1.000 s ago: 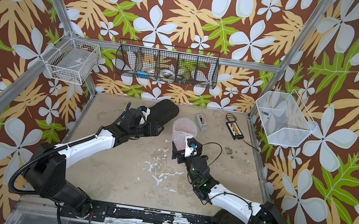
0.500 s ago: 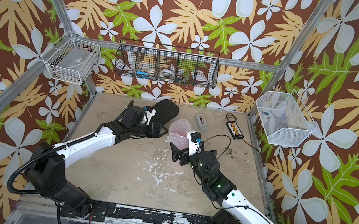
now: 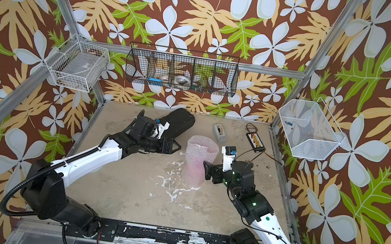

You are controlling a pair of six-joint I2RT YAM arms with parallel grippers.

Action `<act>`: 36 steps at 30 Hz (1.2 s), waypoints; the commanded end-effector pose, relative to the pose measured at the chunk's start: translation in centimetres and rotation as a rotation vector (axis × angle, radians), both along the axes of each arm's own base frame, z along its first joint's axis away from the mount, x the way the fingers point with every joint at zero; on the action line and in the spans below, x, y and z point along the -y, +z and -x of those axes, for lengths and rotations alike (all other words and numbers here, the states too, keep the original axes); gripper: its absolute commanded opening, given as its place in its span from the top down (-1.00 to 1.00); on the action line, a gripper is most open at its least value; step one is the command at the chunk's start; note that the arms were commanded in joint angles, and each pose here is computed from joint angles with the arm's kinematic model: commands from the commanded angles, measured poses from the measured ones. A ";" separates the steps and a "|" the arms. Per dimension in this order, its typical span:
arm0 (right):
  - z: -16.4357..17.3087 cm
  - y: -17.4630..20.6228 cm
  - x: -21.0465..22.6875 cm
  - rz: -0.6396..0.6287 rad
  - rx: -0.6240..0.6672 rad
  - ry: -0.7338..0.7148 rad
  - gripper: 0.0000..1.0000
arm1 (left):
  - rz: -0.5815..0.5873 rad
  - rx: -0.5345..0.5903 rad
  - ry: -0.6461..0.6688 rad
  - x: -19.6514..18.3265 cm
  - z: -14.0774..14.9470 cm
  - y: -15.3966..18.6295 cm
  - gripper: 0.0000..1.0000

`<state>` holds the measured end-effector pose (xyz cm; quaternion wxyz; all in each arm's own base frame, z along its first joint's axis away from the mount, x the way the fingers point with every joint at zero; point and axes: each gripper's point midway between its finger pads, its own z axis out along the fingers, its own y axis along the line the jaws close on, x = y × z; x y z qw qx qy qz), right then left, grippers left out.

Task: Wrap wine glasses in bubble wrap
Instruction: Adjust the bubble wrap at the center of the board, then wrap the wine glass in bubble wrap.

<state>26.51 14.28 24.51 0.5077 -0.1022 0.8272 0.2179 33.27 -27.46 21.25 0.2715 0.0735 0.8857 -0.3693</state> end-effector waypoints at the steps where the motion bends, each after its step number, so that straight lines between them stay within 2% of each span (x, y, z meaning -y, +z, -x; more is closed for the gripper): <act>1: 0.7 0.5 -0.8 -0.050 -0.015 0.047 -0.89 | -0.007 0.019 -0.022 -0.5 0.9 0.5 -0.92; 5: 1.9 1.4 -1.7 -0.093 -0.029 0.117 -0.89 | 0.018 0.008 -0.052 -0.2 1.8 0.8 -0.92; 7: 2.5 1.0 -1.5 -0.076 -0.059 0.119 -0.89 | 0.031 0.010 -0.073 -0.1 2.4 1.1 -0.90; 10: 2.9 -2.0 0.1 -0.013 -0.146 0.046 -0.85 | 0.043 0.008 -0.105 0.0 3.2 1.0 -0.89; 12: 3.0 -3.8 0.7 -0.016 -0.175 0.008 -0.82 | 0.058 -0.001 -0.127 0.5 3.5 0.9 -0.89; 18: 2.4 -3.5 1.6 -0.079 -0.106 -0.072 -0.66 | 0.089 -0.004 -0.177 2.9 3.4 1.3 -0.90; 22: 0.7 -2.7 2.1 -0.132 -0.082 -0.076 -0.59 | 0.105 -0.012 -0.150 3.3 2.9 1.1 -0.92; 25: -0.7 -1.5 2.7 -0.258 -0.087 -0.029 -0.52 | 0.113 -0.023 -0.104 3.3 1.8 0.9 -0.94; 28: -1.1 -0.1 2.8 -0.355 -0.091 0.055 -0.49 | 0.150 -0.022 -0.112 3.9 1.4 1.4 -0.95; 32: -0.6 0.9 1.0 -0.401 -0.112 0.189 -0.50 | 0.175 -0.012 -0.133 4.3 1.5 2.2 -0.97; 36: -0.4 0.1 0.0 -0.407 -0.163 0.258 -0.50 | 0.195 -0.020 -0.163 4.7 1.9 2.3 -0.98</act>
